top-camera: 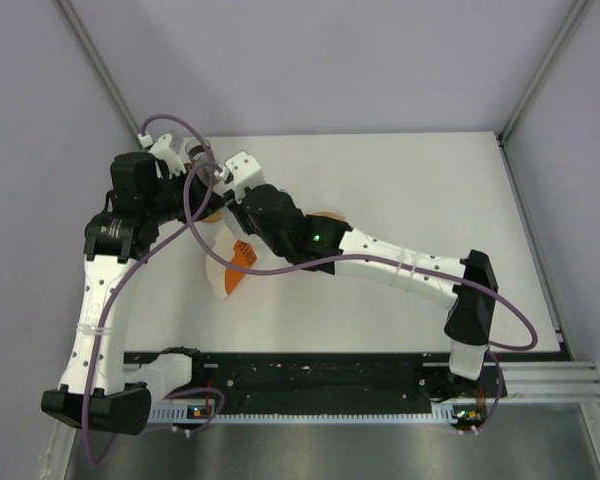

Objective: Place the coffee filter in the dripper

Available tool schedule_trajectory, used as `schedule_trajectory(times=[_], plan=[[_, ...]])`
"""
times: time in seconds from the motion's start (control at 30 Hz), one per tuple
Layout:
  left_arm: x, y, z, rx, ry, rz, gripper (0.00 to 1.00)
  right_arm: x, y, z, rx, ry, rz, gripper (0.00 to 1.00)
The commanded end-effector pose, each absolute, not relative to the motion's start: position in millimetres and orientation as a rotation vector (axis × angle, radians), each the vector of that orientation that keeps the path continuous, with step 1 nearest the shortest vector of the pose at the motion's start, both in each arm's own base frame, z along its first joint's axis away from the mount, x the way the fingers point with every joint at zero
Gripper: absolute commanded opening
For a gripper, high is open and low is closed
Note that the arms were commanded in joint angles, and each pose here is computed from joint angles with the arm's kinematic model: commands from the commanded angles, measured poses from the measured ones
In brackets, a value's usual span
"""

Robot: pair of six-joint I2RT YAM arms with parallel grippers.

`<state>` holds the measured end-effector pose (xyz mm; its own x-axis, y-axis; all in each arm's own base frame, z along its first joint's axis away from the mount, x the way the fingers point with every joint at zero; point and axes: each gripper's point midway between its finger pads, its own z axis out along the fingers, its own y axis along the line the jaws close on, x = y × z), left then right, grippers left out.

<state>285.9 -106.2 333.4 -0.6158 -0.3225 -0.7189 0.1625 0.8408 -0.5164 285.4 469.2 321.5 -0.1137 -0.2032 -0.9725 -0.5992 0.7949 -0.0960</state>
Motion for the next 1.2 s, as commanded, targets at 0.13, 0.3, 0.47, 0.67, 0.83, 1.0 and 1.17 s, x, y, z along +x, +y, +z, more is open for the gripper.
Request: schedule_trajectory(times=[0.13, 0.3, 0.47, 0.67, 0.83, 1.0, 1.17], plan=[[289, -103, 350, -0.049, 2.042, -0.657, 0.0, 301, 466, 352, -0.613, 1.67, 0.482, 0.0], [295, -98, 354, 0.043, 2.011, -0.577, 0.16, 298, 443, 360, -0.658, 1.718, 0.457, 0.0], [294, -117, 372, 0.153, 1.957, -0.67, 0.5, 293, 398, 363, -0.698, 1.865, 0.422, 0.0], [294, -139, 391, 0.217, 1.908, -0.781, 0.63, 282, 338, 348, -0.704, 2.082, 0.479, 0.0], [305, -162, 371, 0.204, 1.96, -0.839, 0.63, 278, 296, 320, -0.703, 2.231, 0.406, 0.0], [310, -194, 360, 0.258, 1.988, -0.853, 0.63, 286, 284, 301, -0.699, 2.309, 0.465, 0.0], [317, -215, 359, 0.279, 1.995, -0.874, 0.64, 299, 284, 277, -0.72, 2.378, 0.443, 0.0]])
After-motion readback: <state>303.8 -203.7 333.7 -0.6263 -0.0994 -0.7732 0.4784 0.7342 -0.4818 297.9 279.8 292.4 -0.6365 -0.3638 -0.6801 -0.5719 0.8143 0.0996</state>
